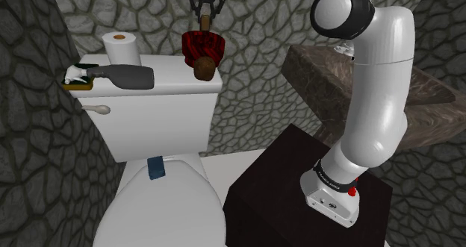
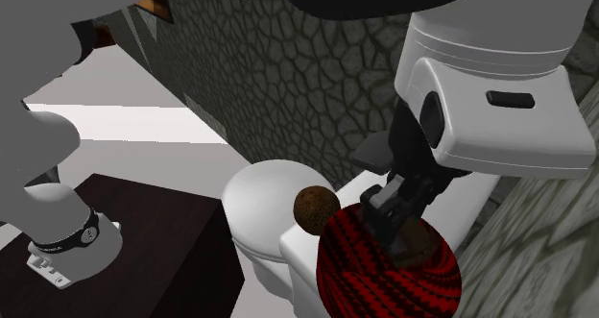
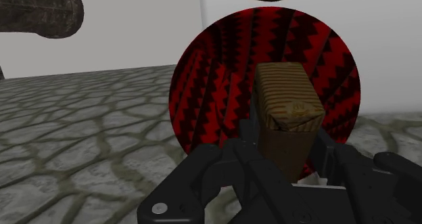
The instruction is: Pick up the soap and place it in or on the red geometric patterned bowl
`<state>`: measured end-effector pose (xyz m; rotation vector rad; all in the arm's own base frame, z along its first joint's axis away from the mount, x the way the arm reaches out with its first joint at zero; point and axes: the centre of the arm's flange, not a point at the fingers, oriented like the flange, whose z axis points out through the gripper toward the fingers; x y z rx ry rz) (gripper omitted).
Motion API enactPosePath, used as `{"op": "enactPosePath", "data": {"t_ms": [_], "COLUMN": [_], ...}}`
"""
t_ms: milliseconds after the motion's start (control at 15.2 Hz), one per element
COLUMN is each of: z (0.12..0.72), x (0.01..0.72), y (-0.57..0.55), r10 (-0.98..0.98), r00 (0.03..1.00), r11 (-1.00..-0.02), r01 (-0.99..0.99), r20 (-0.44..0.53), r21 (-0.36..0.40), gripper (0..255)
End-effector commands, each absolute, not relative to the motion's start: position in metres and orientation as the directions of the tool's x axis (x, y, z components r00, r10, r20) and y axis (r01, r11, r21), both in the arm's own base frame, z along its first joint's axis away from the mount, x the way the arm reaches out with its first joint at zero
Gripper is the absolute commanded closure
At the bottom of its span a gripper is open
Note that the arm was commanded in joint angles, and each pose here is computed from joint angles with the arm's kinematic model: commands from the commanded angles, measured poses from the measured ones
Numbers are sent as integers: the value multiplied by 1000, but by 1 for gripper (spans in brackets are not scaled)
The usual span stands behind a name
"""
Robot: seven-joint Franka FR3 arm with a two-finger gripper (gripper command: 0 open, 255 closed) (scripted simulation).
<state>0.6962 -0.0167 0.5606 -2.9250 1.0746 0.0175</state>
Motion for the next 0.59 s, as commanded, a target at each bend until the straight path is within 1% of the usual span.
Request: {"op": "enactPosePath", "data": {"t_ms": [0, 330, 528], "z": [551, 524, 522], "x": [696, 696, 696], "y": [-17, -17, -17], "r10": [-647, -647, -647], "r00": [762, 762, 762], "r11": [-762, -762, -762], "r01": [-647, -647, -647], "r20": [-18, -18, -18], "r21": [-21, -21, -21], "gripper": [255, 255, 255]}}
